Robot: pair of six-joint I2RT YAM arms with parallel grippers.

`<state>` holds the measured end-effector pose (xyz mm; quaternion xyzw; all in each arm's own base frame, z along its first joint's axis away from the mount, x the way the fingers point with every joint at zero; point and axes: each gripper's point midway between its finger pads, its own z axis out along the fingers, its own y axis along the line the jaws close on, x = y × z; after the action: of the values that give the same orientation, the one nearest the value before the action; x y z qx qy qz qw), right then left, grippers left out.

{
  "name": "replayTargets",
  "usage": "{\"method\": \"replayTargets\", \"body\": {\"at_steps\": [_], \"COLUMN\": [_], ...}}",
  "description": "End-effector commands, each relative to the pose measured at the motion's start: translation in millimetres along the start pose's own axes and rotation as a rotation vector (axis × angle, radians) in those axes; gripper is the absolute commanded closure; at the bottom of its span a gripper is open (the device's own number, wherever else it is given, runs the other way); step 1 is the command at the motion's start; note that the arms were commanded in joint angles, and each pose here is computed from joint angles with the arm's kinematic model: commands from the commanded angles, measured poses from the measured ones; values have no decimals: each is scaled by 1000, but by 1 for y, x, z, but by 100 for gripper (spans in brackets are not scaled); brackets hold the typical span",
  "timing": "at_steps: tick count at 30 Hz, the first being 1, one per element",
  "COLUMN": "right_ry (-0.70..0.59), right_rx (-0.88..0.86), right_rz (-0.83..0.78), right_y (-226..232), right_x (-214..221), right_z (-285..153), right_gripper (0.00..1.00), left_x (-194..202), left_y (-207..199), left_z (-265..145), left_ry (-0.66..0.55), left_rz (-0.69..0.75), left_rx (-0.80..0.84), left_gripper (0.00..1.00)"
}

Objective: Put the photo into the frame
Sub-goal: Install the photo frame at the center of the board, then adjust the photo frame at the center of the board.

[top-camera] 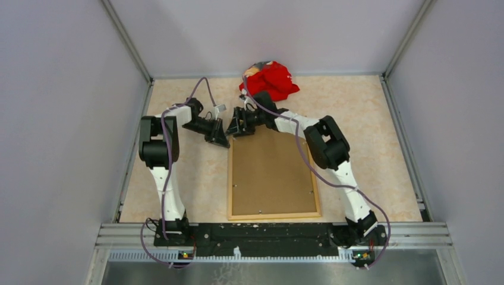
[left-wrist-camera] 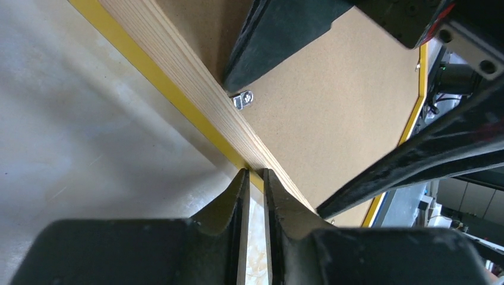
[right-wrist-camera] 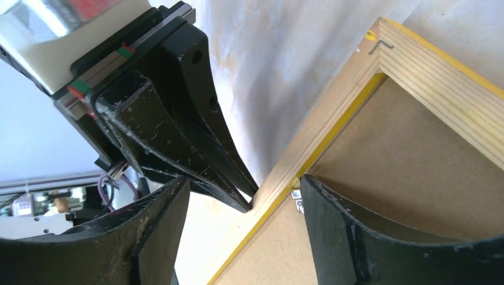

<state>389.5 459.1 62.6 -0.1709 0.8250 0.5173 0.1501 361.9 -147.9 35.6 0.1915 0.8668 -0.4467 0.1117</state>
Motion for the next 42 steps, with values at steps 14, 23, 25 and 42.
{"method": "replayTargets", "body": {"at_steps": [14,23,25,42], "right_ry": [-687,-617,-586,-214], "right_rx": [778,776,740,449], "right_rz": [311,414,425,151], "right_y": [-101,-156,-163,-57], "right_x": [-24,2,2,-37], "right_z": [-312,-302,-290,-66], "right_gripper": [1,1,1,3], "left_x": [71,114,123,150], "left_y": [-8,-25,-29,-56], "left_z": [-26,-1,3,27], "left_ry": [193,322,346,427], "left_rz": [347,482,495,486], "left_rx": [-224,-253,-247,-147], "left_gripper": [69,70,70,72]}}
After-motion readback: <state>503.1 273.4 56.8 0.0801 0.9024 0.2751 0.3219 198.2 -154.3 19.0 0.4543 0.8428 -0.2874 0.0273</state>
